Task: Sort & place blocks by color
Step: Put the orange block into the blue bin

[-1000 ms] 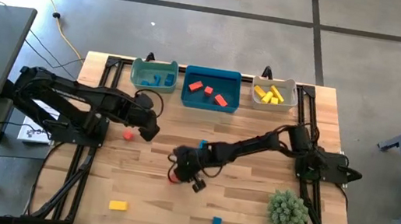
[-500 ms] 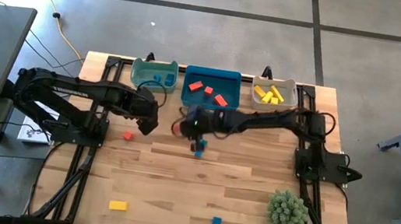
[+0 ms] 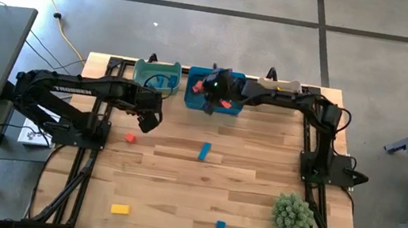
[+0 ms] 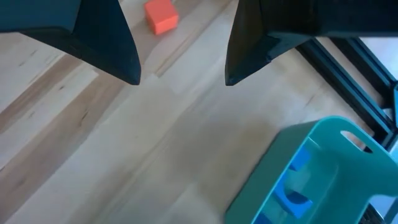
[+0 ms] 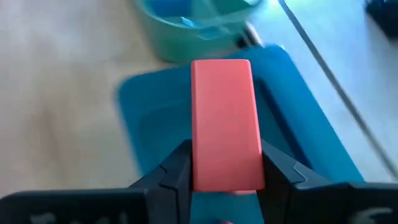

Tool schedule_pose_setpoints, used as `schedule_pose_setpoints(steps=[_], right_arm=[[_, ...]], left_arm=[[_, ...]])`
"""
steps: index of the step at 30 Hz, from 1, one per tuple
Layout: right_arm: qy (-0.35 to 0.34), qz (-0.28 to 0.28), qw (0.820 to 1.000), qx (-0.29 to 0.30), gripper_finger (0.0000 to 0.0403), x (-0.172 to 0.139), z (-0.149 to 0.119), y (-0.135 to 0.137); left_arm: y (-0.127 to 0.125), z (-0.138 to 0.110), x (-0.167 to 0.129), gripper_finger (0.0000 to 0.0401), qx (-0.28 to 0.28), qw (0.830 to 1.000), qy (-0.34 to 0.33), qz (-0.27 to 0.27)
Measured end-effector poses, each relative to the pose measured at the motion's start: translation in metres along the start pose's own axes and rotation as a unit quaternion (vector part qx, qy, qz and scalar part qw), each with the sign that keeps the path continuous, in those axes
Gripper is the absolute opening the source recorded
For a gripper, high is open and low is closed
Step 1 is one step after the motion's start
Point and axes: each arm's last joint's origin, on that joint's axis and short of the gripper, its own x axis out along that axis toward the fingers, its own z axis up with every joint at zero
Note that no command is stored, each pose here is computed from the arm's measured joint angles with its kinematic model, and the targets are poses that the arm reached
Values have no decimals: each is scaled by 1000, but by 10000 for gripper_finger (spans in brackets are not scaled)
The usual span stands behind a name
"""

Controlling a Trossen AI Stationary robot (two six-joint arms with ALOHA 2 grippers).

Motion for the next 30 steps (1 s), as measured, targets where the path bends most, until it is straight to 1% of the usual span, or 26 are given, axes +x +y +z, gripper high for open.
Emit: schedule_pose_setpoints(steps=[4, 7, 12, 17, 19, 22, 25, 30], right_arm=[[20, -21, 998, 60, 109, 4, -8, -28], [27, -25, 994, 98, 109, 7, -13, -46], [48, -10, 981, 186, 110, 9, -23, -67], [96, 24, 962, 256, 110, 13, -36, -73], [117, 34, 956, 268, 111, 14, -42, -73], [126, 36, 955, 267, 111, 14, -44, -72], [129, 42, 954, 268, 114, 14, -45, -71], [131, 41, 954, 267, 136, 14, -45, -71]], left_arm=[[4, 2, 2, 223, 14, 1000, 2, 4], [5, 3, 2, 223, 26, 1000, 7, -2], [4, 2, 3, 223, 38, 998, 25, -38], [1, 2, 2, 223, 39, 996, 37, -70], [-1, 0, 1, 223, 43, 994, 44, -86], [-7, -3, -1, 223, 56, 991, 52, -110], [-15, -8, -4, 223, 75, 988, 54, -122], [-30, -19, -11, 223, 101, 984, 54, -137]])
